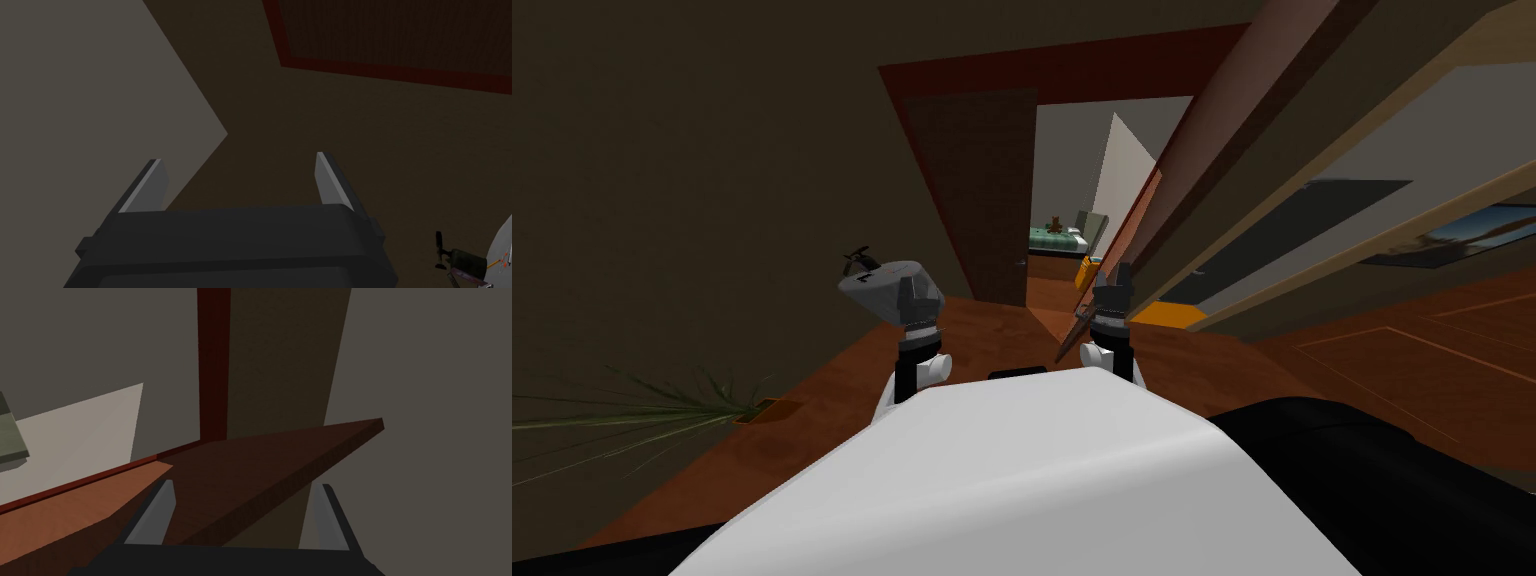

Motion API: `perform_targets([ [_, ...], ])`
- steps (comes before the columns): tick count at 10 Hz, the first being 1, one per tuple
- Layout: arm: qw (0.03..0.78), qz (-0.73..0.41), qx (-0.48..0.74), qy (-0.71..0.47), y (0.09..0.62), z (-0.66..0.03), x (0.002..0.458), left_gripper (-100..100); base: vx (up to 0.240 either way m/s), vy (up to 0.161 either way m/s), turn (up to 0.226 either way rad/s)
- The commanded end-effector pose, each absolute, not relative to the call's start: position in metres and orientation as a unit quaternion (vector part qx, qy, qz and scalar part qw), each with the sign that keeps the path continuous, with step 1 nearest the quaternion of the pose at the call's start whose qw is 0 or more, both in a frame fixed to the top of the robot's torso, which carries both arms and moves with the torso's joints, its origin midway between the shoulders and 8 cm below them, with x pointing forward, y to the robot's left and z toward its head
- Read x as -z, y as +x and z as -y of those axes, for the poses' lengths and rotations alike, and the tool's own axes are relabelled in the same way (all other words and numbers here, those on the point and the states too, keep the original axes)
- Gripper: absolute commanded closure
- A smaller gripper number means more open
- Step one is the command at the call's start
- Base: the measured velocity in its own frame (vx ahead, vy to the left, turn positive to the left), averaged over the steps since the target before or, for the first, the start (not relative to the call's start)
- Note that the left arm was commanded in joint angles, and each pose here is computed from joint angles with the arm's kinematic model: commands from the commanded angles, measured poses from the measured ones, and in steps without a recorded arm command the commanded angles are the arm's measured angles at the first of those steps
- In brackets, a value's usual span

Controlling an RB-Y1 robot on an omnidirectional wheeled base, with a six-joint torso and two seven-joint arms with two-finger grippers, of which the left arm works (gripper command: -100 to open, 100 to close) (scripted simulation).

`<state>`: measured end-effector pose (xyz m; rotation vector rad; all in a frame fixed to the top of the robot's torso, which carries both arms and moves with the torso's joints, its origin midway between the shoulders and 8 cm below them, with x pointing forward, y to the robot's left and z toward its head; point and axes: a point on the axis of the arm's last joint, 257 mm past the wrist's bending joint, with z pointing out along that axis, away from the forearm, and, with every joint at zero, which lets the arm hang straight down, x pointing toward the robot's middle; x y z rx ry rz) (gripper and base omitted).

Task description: Pull the door open

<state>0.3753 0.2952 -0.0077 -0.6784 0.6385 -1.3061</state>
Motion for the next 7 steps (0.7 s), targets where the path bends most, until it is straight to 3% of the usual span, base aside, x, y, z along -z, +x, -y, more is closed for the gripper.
perform_targets([
  [1, 0.692, -0.292, 0.583, -0.309, 0.381, -0.295, 0.017, -100, 0.104, 0.006, -0.054],
  [7, 0.679, -0.316, 0.573, -0.333, 0.404, -0.297, 0.061, -100, 0.097, 0.000, -0.063],
])
